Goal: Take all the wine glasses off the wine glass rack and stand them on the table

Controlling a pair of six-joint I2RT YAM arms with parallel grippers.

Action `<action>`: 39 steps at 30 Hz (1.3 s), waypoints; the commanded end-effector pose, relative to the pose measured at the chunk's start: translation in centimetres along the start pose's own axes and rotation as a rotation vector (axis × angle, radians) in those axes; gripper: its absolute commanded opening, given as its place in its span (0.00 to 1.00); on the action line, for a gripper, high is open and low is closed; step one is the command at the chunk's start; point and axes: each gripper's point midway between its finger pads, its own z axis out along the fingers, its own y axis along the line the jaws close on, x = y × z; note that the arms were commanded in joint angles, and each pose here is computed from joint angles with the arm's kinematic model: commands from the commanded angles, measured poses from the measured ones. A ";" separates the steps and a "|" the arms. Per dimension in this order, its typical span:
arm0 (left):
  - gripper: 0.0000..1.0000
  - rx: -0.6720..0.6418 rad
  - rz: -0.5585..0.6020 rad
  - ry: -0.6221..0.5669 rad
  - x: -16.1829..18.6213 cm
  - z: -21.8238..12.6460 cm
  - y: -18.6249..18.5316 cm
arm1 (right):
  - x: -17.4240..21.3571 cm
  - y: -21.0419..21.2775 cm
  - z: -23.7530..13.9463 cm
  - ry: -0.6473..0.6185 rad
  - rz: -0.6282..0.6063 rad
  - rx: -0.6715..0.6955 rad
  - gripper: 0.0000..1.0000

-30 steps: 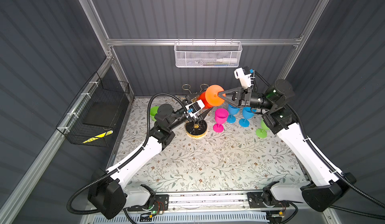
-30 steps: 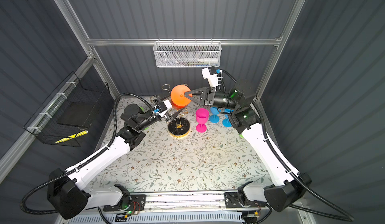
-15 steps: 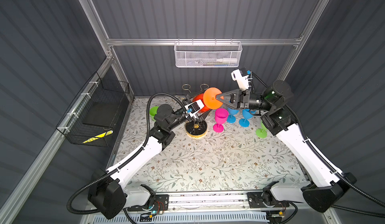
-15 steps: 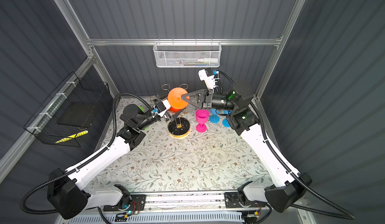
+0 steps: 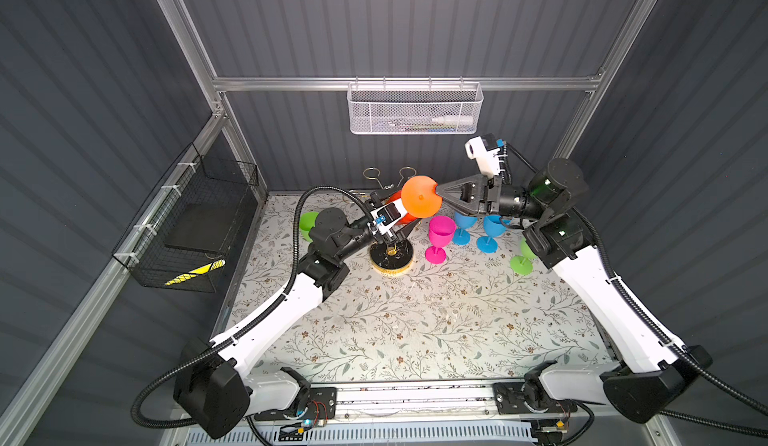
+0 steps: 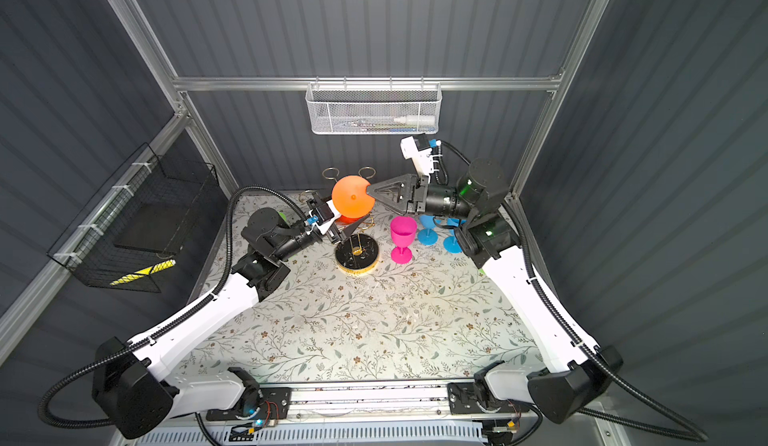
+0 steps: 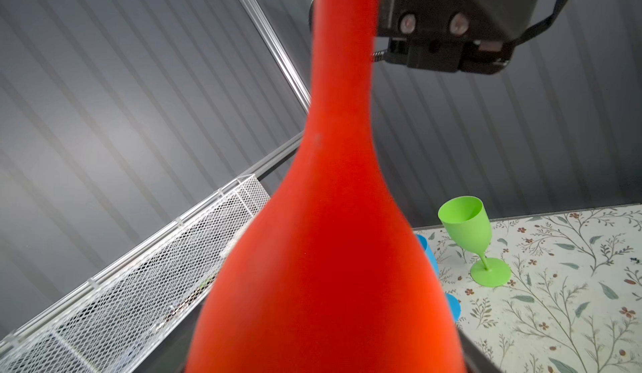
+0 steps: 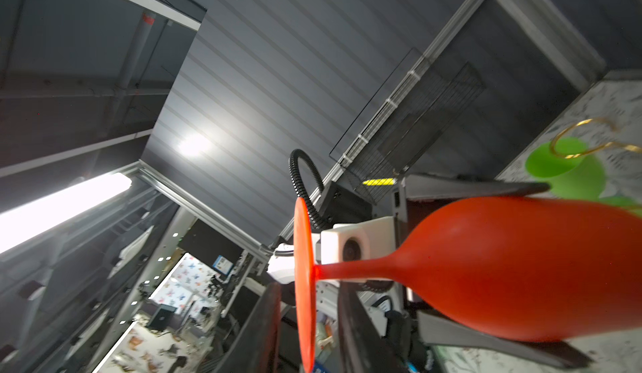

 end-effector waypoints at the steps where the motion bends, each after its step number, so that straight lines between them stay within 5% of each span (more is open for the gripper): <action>1: 0.70 -0.022 -0.041 0.059 -0.5 -1.3 0.6 | -1.2 1.4 -1.4 -0.055 -0.095 0.032 0.43; 6: 0.70 -0.048 -0.164 0.208 0.1 -2.9 1.2 | -1.8 0.5 -3.2 -0.115 -0.225 0.205 0.48; 13: 0.68 -0.016 -0.399 0.458 1.4 -4.9 0.4 | -2.5 -2.1 -7.8 -0.211 -0.532 0.651 0.48; 17: 0.68 0.028 -0.513 0.555 1.2 -5.5 -0.3 | -2.8 -3.2 -8.5 -0.218 -0.632 0.763 0.48; 26: 0.67 0.148 -0.653 0.812 3.6 -6.7 -3.1 | -2.4 -4.3 -6.5 -0.176 -0.815 0.792 0.50; 39: 0.67 0.244 -0.712 0.963 4.6 -7.1 -4.6 | -0.8 -4.6 -1.5 -0.083 -0.921 0.535 0.53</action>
